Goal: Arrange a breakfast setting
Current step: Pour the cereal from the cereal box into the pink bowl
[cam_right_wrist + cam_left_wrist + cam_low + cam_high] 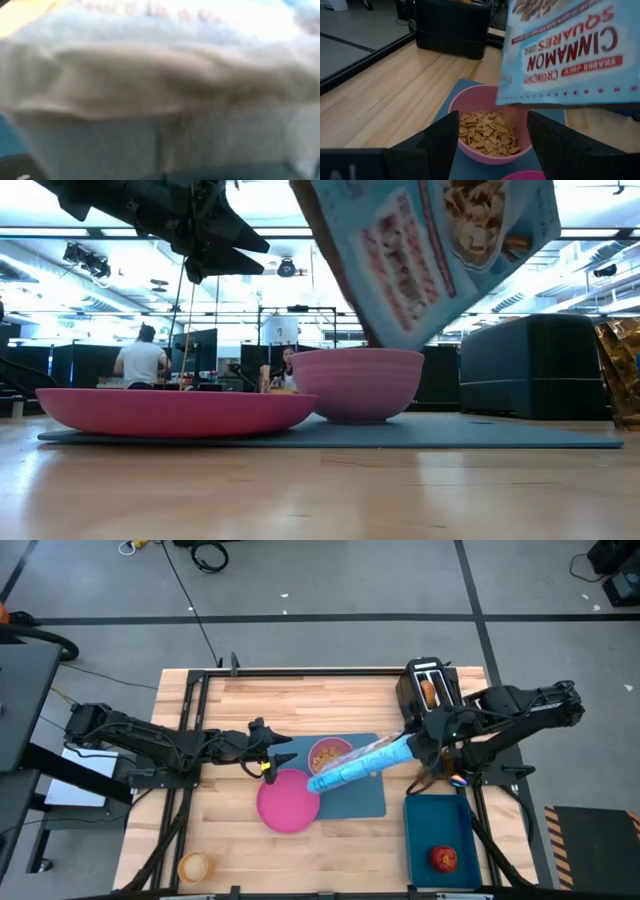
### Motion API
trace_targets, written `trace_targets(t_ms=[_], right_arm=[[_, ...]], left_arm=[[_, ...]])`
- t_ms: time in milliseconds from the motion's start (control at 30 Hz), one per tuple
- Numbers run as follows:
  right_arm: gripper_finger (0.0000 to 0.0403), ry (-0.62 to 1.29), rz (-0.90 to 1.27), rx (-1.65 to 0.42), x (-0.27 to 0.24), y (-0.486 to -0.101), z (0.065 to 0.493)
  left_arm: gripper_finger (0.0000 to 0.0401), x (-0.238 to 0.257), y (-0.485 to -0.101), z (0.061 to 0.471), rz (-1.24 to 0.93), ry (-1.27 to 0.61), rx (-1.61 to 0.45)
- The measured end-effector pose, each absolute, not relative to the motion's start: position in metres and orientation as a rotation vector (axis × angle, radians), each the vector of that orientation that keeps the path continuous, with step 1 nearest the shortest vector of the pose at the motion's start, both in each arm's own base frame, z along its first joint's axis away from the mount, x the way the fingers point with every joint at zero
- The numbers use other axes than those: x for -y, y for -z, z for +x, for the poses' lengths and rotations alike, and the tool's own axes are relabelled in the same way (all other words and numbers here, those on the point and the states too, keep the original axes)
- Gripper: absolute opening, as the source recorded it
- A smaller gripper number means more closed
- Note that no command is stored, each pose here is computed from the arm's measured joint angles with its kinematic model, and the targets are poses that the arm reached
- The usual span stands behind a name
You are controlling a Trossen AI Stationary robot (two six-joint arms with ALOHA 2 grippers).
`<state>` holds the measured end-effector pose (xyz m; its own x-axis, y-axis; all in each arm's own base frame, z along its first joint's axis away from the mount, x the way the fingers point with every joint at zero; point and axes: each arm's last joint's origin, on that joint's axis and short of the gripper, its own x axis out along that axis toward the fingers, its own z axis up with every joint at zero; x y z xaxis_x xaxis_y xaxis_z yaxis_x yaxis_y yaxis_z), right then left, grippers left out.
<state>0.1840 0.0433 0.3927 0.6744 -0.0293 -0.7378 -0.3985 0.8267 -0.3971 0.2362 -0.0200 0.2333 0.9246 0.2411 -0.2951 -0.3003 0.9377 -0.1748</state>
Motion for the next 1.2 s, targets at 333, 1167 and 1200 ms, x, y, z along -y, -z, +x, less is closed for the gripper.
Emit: trace_targets(t_ms=[333,1167,1200], right_arm=[[0.0127,-0.231,-0.570,-0.797,-0.045,-0.393,0.185],[0.0126,-0.068,-0.274,-0.557,-0.010,-0.365,0.130],[0.0126,-0.067,-0.263,-0.544,-0.009,-0.361,0.128]], left_arm=[[0.0242,0.020,-0.233,0.236,-0.221,-0.280,-0.274],[0.0242,0.045,-0.277,0.207,-0.053,-0.105,-0.052],[0.0242,0.045,-0.277,0.207,-0.052,-0.106,-0.054]])
